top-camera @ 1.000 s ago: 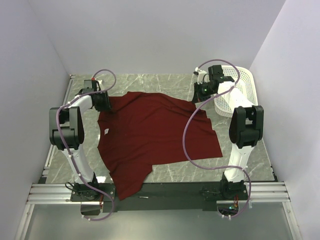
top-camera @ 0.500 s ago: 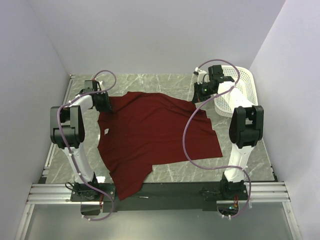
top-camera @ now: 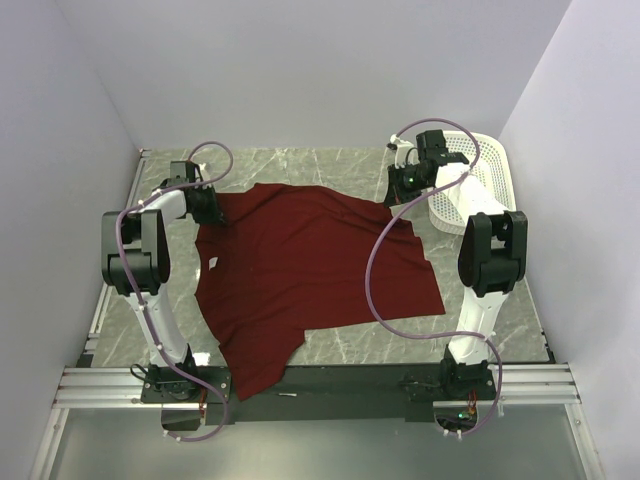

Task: Fold and stack the t-shirts
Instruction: Flatten the tshirt out

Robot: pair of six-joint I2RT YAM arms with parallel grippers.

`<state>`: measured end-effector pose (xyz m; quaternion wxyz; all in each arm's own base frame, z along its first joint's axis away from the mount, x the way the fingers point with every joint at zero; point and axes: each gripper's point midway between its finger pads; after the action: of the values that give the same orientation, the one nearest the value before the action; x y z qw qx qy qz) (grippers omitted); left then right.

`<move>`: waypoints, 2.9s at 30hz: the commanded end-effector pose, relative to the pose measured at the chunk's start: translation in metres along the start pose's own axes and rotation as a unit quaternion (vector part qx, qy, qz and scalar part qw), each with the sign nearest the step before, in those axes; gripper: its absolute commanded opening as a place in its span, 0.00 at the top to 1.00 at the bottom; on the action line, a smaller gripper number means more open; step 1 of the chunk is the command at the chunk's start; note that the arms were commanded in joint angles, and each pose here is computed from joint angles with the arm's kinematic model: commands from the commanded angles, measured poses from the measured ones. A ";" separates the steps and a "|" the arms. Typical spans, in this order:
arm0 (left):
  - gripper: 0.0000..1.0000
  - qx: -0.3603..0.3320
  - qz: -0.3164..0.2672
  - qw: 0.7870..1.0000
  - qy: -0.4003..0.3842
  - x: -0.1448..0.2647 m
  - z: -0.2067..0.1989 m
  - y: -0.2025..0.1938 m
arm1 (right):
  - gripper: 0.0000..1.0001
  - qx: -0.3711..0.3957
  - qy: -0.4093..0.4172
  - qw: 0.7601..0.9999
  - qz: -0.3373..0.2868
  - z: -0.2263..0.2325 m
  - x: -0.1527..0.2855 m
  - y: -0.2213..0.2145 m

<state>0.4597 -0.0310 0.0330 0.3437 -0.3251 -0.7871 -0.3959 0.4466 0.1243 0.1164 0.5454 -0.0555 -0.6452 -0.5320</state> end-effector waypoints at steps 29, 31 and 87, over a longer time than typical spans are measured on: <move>1.00 -0.118 -0.398 0.902 -0.122 0.206 -0.149 0.222 | 1.00 0.164 -0.243 0.933 -0.210 -0.030 0.199 0.198; 1.00 -0.115 -0.437 0.883 -0.128 0.237 -0.160 0.235 | 1.00 0.177 -0.282 0.909 -0.249 -0.024 0.240 0.220; 0.99 -0.053 -0.494 0.828 -0.260 0.217 -0.172 0.222 | 1.00 0.090 -0.120 0.935 -0.321 -0.040 0.149 0.132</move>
<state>0.5459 -0.0140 0.3760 -0.1029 0.0015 -0.8853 -0.4535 0.4707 0.0635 0.2793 0.3017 0.0891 -0.7117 -0.6280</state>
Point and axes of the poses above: each gripper's point midway between its finger pads, its own x axis back along the fingers, its own z axis along the line the jaws close on, y = z × x, and after that the axes turned 14 degrees about x, right-handed
